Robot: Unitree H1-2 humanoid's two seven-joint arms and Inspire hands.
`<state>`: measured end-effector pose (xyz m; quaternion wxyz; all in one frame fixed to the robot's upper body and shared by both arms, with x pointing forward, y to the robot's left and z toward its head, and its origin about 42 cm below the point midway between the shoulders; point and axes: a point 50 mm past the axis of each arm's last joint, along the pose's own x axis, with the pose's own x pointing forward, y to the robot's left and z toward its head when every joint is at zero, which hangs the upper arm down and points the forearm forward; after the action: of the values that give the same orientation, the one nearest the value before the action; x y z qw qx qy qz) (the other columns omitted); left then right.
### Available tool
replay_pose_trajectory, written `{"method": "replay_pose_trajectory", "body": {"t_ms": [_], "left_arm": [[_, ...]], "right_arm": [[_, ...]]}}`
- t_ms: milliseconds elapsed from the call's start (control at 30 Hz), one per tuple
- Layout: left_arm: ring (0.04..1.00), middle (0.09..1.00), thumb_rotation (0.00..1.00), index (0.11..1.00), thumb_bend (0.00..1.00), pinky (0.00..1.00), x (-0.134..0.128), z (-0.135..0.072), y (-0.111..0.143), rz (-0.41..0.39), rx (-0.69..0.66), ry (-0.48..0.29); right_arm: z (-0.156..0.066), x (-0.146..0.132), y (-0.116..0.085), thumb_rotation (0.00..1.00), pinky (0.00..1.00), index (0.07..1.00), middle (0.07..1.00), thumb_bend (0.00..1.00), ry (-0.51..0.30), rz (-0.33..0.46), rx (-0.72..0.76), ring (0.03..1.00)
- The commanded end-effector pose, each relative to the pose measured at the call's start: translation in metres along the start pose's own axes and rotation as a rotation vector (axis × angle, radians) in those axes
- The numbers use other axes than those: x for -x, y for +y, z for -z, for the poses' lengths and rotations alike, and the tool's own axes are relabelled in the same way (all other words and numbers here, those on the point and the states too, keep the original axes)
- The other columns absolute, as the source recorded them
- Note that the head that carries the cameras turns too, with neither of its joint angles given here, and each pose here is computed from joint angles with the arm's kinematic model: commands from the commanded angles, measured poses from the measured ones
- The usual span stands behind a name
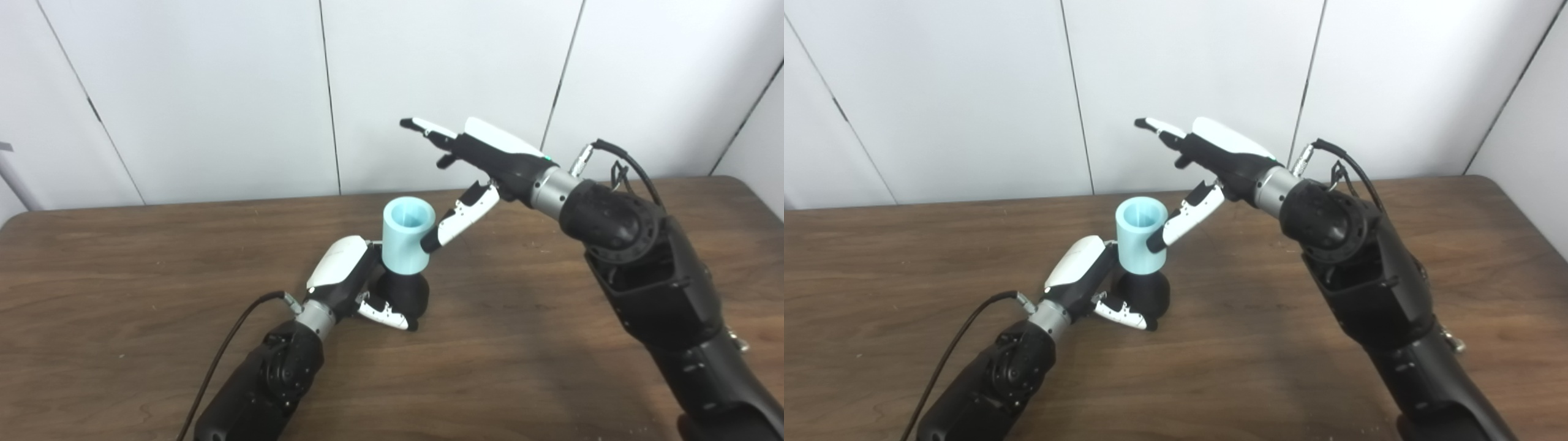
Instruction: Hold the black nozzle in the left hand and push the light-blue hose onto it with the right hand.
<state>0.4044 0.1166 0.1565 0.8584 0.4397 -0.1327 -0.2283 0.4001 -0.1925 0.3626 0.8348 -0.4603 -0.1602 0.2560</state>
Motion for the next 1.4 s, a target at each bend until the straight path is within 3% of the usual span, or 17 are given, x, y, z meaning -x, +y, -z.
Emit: {"method": "replay_pose_trajectory", "body": {"t_ms": [0, 33, 100, 300, 800, 1367], "left_arm": [[0.590, 0.480, 0.00, 0.487, 0.53, 0.88, 0.010, 0.016, -0.024, 0.137, -0.021, 0.071], [0.590, 0.480, 0.00, 0.487, 0.53, 0.88, 0.010, 0.016, -0.024, 0.136, -0.021, 0.070], [0.589, 0.476, 0.00, 0.490, 0.53, 0.88, 0.010, 0.016, -0.023, 0.135, -0.022, 0.068], [0.587, 0.473, 0.00, 0.491, 0.53, 0.88, 0.010, 0.017, -0.023, 0.131, -0.022, 0.069], [0.591, 0.476, 0.00, 0.490, 0.53, 0.87, 0.012, 0.018, -0.024, 0.138, -0.010, 0.076], [0.607, 0.487, 0.00, 0.484, 0.52, 0.86, 0.014, 0.024, -0.024, 0.134, -0.020, 0.090]], "right_arm": [[-0.012, 0.005, -0.014, 0.57, 0.99, 1.000, 1.000, 0.95, -0.095, 0.009, 0.078, 1.000], [-0.012, 0.006, -0.013, 0.62, 1.00, 1.000, 1.000, 0.93, -0.109, -0.005, 0.102, 1.000], [-0.013, 0.008, -0.013, 0.82, 1.00, 1.000, 1.000, 0.86, -0.125, -0.027, 0.149, 1.000], [-0.014, 0.010, -0.007, 0.98, 1.00, 1.000, 1.000, 0.87, -0.153, -0.063, 0.238, 1.000], [-0.010, 0.011, 0.002, 1.00, 1.00, 1.000, 1.000, 0.90, -0.137, -0.112, 0.268, 1.000], [-0.005, 0.030, 0.005, 1.00, 1.00, 1.000, 1.000, 0.91, -0.156, -0.130, 0.263, 1.000]]}}
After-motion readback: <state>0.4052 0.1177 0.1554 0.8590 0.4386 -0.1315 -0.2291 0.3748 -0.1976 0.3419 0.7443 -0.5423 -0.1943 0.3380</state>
